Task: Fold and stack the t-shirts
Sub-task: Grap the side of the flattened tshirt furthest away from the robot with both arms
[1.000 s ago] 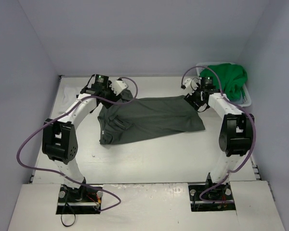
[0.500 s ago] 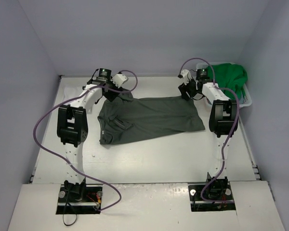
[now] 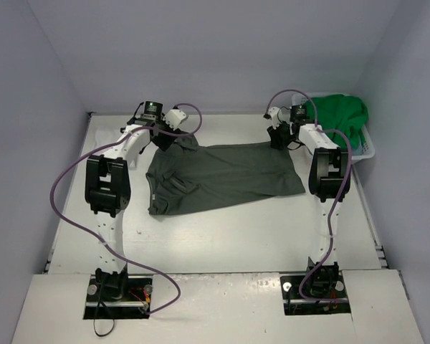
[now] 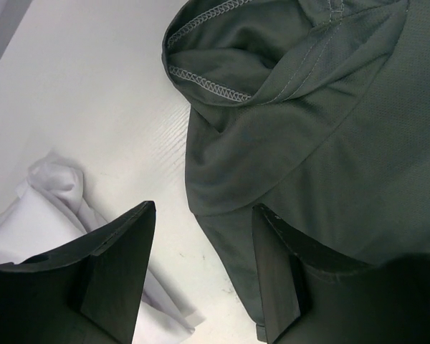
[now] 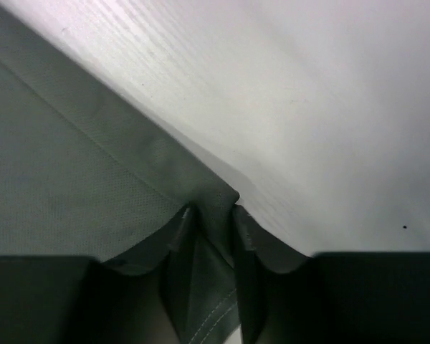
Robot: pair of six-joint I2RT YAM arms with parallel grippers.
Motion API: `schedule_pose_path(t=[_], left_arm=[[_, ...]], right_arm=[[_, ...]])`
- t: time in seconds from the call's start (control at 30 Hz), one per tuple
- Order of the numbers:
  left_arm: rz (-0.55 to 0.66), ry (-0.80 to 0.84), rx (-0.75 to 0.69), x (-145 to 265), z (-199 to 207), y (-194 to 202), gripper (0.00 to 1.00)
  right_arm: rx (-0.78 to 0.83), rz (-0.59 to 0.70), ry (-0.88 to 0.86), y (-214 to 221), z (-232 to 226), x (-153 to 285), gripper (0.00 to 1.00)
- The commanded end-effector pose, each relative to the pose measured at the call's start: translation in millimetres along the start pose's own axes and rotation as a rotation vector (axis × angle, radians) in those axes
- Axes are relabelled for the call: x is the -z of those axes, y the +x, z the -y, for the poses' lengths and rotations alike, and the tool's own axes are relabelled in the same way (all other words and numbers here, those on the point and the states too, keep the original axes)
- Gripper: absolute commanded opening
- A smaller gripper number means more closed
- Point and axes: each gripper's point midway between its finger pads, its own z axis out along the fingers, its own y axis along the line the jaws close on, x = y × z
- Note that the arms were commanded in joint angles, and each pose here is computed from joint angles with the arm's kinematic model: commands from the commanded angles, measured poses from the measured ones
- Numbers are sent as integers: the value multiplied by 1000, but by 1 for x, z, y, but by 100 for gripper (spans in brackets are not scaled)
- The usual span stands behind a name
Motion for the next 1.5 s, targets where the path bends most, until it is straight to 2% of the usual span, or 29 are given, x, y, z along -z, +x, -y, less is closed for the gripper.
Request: schedule_pose_path(t=[0.0, 0.07, 0.23, 0.5, 0.63, 0.83, 1.0, 1.47], left_arm=[[87, -31, 3, 13, -17, -31, 51], [88, -30, 6, 9, -18, -32, 51], [99, -30, 31, -8, -21, -35, 51], [203, -46, 118, -41, -33, -62, 52], [267, -53, 142, -38, -43, -84, 52], [309, 22, 220, -42, -41, -92, 52], [288, 87, 251, -56, -35, -81, 52], [252, 103, 277, -83, -36, -68, 54]], right_arm=[[12, 10, -3, -3, 3, 4, 19], [7, 5, -11, 1, 1, 2, 6], [-1, -2, -28, 6, -6, 2, 0], [6, -16, -55, 17, -16, 4, 0], [5, -26, -70, 24, -22, 1, 0], [6, -29, -75, 27, -25, 1, 0], [11, -28, -78, 28, -27, 3, 0], [20, -20, -79, 24, -30, 11, 0]])
